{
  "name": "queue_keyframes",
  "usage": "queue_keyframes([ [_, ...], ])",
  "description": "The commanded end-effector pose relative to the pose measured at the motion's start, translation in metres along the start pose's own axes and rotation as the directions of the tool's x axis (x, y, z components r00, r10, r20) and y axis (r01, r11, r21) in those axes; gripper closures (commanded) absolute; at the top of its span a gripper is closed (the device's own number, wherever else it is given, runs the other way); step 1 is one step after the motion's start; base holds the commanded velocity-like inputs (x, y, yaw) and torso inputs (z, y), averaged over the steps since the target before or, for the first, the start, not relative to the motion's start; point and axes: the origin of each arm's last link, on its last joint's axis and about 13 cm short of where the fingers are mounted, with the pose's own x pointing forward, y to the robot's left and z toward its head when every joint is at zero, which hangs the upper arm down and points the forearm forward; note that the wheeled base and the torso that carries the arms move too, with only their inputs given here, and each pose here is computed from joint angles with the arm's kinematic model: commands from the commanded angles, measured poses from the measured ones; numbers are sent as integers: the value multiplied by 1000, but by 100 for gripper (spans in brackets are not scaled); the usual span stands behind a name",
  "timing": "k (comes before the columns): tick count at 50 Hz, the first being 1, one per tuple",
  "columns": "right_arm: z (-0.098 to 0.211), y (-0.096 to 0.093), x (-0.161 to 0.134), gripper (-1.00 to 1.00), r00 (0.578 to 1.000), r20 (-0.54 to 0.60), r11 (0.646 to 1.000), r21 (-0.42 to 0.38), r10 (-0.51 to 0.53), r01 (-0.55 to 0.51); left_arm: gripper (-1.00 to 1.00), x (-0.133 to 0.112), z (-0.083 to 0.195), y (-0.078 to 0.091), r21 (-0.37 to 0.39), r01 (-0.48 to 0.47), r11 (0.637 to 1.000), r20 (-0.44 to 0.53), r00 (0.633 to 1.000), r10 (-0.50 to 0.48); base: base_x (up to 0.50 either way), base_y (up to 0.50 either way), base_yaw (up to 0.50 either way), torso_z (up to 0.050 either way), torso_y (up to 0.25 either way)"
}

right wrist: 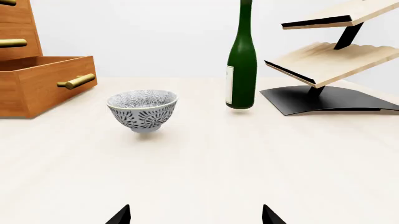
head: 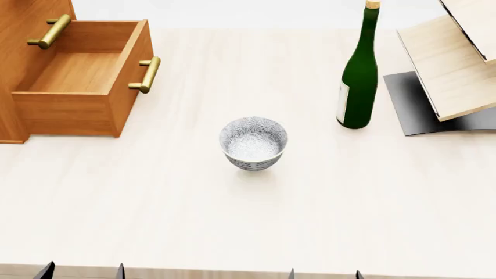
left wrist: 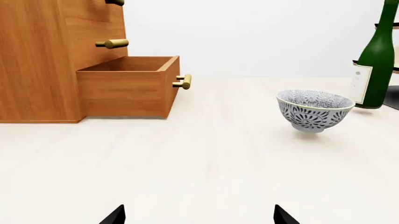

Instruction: Close the bottom drawer of the cabinet.

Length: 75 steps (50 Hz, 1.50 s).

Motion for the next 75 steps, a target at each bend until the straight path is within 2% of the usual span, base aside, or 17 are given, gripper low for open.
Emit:
queue_keyframes([
  [1, 0, 0, 0, -100, 1000, 5, 1000, -3, -1, 1, -100, -1, 2, 0, -2, -3, 1000, -6, 1000, 3, 0, 0, 0, 0, 0],
  [6, 1, 0, 0, -100, 1000, 7, 1000, -3, -13, 13, -100, -1, 1, 0, 29, 2, 1000, -17, 1000, -2, 0, 0, 0, 0, 0],
  [15, 0, 3, -1, -100, 1000, -5, 1000, 26, -7, 8, -100, 0, 1, 1, -5, -7, 1000, -34, 999, 7, 0, 0, 0, 0, 0],
  [18, 4, 1, -1, -100, 1000, 14, 998, 67, -5, 4, -100, -1, 6, 1, 14, 7, 1000, -10, 1000, -7, 0, 0, 0, 0, 0],
  [21, 7, -1, 0, -100, 1000, 7, 997, 72, -14, 14, -100, -1, 9, 0, 64, 6, 998, 11, 1000, -7, 0, 0, 0, 0, 0],
  [22, 15, -1, 1, -100, 999, 44, 999, 41, -27, 25, -100, -3, 10, 0, 88, -1, 996, 15, 1000, 0, 0, 0, 0, 0, 0],
  [24, 30, -1, -1, -100, 996, 85, 999, 38, -13, 10, -100, -6, 13, 1, 126, -13, 992, 31, 999, 9, 0, 0, 0, 0, 0],
  [29, 60, 0, -6, -100, 990, 144, 1000, 28, -8, 4, -100, -8, 32, 9, 116, -21, 993, 39, 999, 16, 0, 0, 0, 0, 0],
  [36, 110, 2, -11, -100, 972, 234, 1000, 22, 3, -9, -100, -11, 89, 21, 126, -91, 988, 187, 980, 67, 0, 0, 0, 0, 0],
  [43, 143, 3, -23, -100, 954, 298, 1000, 15, 17, -23, -100, -23, 115, 26, 121, -128, 984, 254, 963, 94, 0, 0, 0, 0, 0],
  [51, 149, 1, -30, -100, 939, 344, 1000, 20, -5, -2, -100, -33, 126, 30, 105, -170, 980, 292, 947, 133, 0, 0, 0, 0, 0],
  [65, 140, -1, -29, -100, 943, 333, 1000, 20, 2, -10, -100, -35, 129, 33, 102, -190, 976, 304, 941, 151, 0, 13, 0, 0, 0],
  [75, 137, -1, -27, -100, 943, 332, 1000, 6, 11, -14, -100, -33, 128, 33, 113, -191, 975, 306, 940, 149, 0, 471, 0, 0, 0],
])
